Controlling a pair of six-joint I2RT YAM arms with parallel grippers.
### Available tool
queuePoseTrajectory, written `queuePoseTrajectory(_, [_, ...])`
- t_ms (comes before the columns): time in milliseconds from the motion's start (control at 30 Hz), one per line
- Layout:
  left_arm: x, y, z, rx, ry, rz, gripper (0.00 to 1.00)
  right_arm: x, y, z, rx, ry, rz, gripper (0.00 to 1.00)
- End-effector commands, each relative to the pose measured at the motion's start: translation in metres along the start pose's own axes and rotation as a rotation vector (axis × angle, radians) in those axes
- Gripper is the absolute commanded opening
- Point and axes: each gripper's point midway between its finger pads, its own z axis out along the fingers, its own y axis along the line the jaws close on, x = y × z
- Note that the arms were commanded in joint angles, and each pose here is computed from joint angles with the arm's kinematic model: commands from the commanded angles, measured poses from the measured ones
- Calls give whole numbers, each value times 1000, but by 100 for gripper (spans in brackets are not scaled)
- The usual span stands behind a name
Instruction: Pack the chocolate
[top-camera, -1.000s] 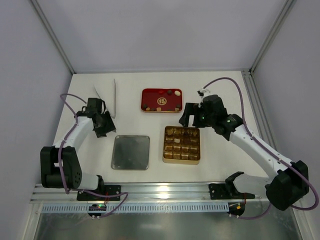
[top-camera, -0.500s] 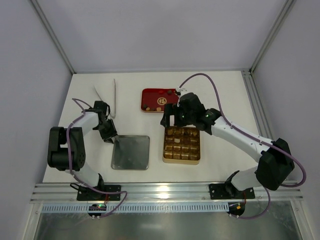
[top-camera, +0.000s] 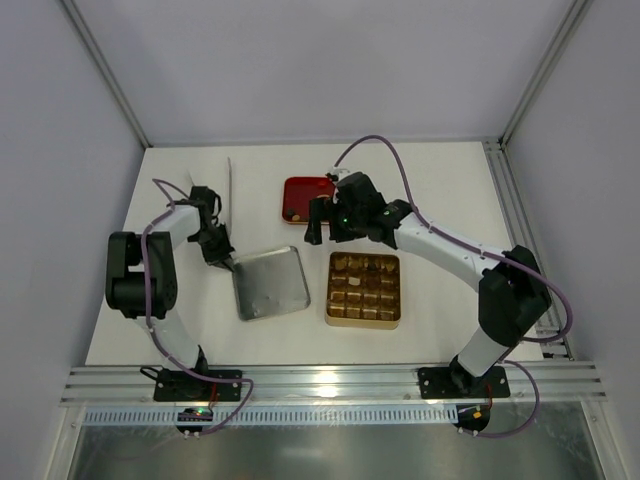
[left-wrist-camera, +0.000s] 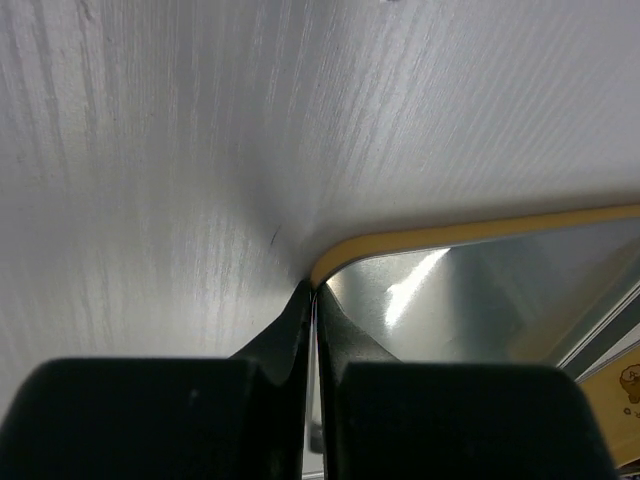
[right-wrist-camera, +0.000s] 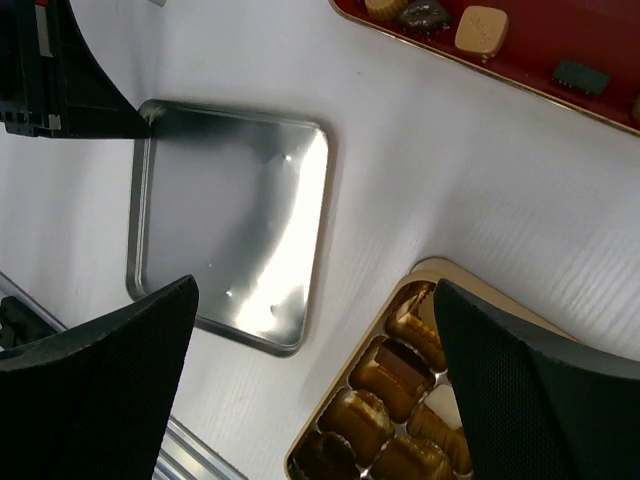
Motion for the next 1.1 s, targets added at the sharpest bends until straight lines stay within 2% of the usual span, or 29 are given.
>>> queuePoseTrajectory(0, [-16, 3, -10, -5, -19, 44, 0, -23, 18, -1, -50, -34, -60, 100])
queuePoseTrajectory(200, [-25, -13, -37, 60, -73, 65, 0, -18, 23, 17, -80, 23, -80, 100])
queuePoseTrajectory(533, [-19, -28, -57, 146, -100, 72, 0, -10, 29, 47, -126, 110, -100, 100])
queuePoseTrajectory(667, [-25, -24, -69, 180, -128, 40, 0, -7, 28, 59, -130, 133, -99, 100])
queuePoseTrajectory(1067, [-23, -23, -77, 221, -139, 21, 0, 11, 29, 102, -198, 208, -108, 92])
